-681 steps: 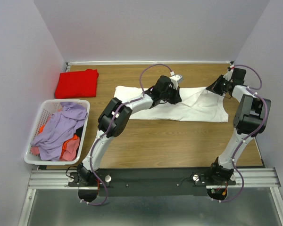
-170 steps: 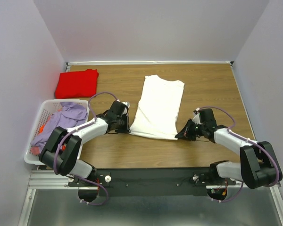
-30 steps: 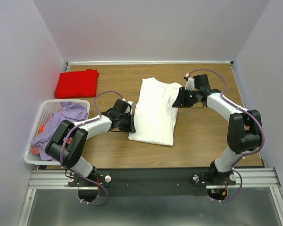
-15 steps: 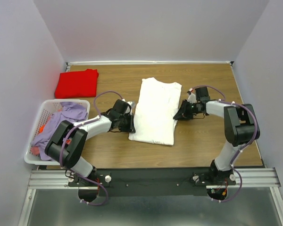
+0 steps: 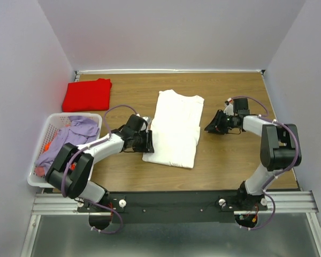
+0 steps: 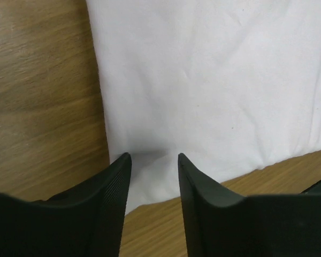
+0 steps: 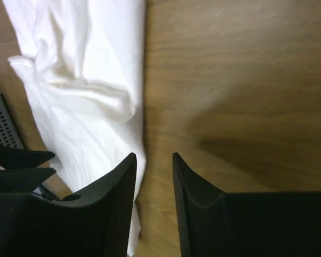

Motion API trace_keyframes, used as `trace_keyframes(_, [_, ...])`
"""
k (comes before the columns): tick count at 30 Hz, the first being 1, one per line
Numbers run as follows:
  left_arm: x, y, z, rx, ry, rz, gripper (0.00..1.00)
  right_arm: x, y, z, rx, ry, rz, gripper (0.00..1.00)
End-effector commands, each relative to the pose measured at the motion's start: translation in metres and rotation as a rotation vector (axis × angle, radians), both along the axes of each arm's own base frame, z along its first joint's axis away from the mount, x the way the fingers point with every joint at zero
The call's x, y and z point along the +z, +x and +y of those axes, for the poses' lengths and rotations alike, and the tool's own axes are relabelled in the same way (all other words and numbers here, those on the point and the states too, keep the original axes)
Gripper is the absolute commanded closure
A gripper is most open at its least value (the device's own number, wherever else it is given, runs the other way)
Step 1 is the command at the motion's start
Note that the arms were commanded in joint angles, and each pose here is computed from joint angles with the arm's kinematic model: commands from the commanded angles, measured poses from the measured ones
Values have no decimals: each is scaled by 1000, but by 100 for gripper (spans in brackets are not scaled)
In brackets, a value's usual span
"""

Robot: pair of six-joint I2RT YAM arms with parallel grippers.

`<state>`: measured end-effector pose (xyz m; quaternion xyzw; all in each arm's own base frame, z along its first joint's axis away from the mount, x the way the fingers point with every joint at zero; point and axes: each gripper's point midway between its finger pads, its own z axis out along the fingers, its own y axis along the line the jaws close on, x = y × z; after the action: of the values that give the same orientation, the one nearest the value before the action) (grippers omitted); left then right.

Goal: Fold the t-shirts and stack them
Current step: Fold the tshirt

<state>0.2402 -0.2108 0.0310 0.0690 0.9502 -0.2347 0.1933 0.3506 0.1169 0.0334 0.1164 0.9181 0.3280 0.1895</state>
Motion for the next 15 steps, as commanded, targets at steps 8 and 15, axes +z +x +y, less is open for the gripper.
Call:
trace_keyframes(8, [44,6,33,134,118,-101,20,24,-117,31,-114,-31,108,44])
trace_keyframes(15, [15,-14,44,125,163,-25,19,18,-167,45,-135,77,203,37])
